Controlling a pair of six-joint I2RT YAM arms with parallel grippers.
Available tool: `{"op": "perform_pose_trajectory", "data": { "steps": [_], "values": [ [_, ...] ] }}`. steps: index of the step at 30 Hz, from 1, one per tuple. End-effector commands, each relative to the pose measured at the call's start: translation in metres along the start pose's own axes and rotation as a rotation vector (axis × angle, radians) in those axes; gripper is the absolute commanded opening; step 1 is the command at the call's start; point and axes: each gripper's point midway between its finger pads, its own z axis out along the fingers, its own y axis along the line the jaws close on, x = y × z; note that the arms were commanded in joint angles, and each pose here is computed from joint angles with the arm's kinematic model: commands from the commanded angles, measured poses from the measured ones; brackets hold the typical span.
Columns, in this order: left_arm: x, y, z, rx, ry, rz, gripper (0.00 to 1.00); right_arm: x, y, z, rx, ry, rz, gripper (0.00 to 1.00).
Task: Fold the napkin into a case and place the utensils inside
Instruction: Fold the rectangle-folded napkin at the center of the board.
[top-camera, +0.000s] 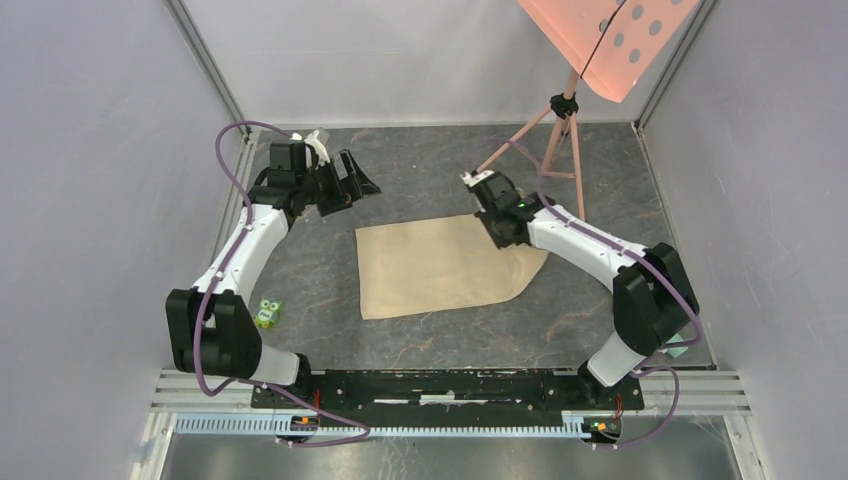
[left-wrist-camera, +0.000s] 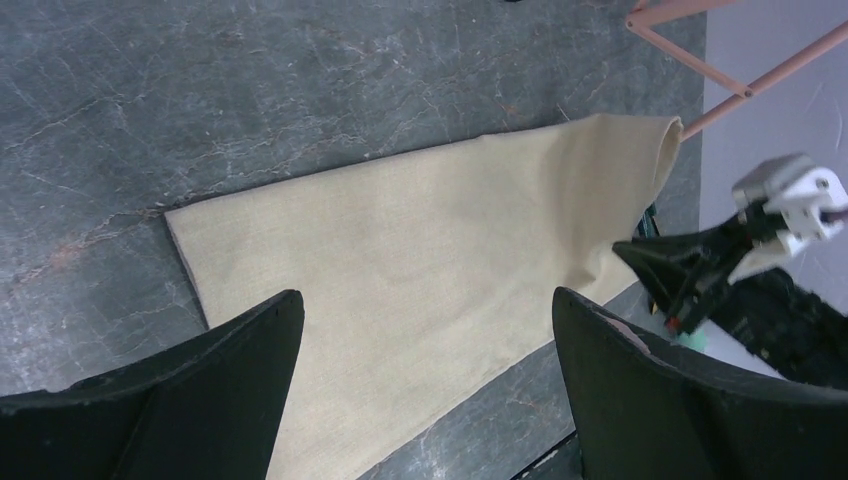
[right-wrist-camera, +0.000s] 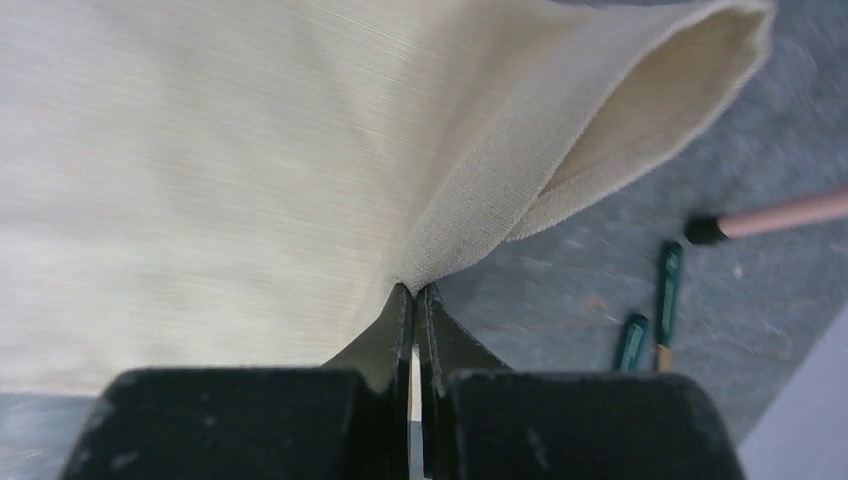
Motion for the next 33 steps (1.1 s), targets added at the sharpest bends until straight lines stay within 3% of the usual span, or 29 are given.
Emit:
{"op": "perform_pose_trajectory", "data": {
  "steps": [1,13,33],
  "values": [
    [-0.023,-0.006,-0.018,-0.004,-0.088,0.046,1.0,-0.032,0.068,-0.026,-0.163,-0.044,0.032,0.0],
    [-0.026,-0.001,-0.021,-0.02,-0.102,0.046,1.0,-0.076,0.223,-0.051,-0.539,-0.107,0.045,0.0],
    [-0.029,0.004,-0.021,-0.008,-0.104,0.014,1.0,-0.112,0.293,-0.047,-0.731,-0.128,0.161,0.0]
  ]
}}
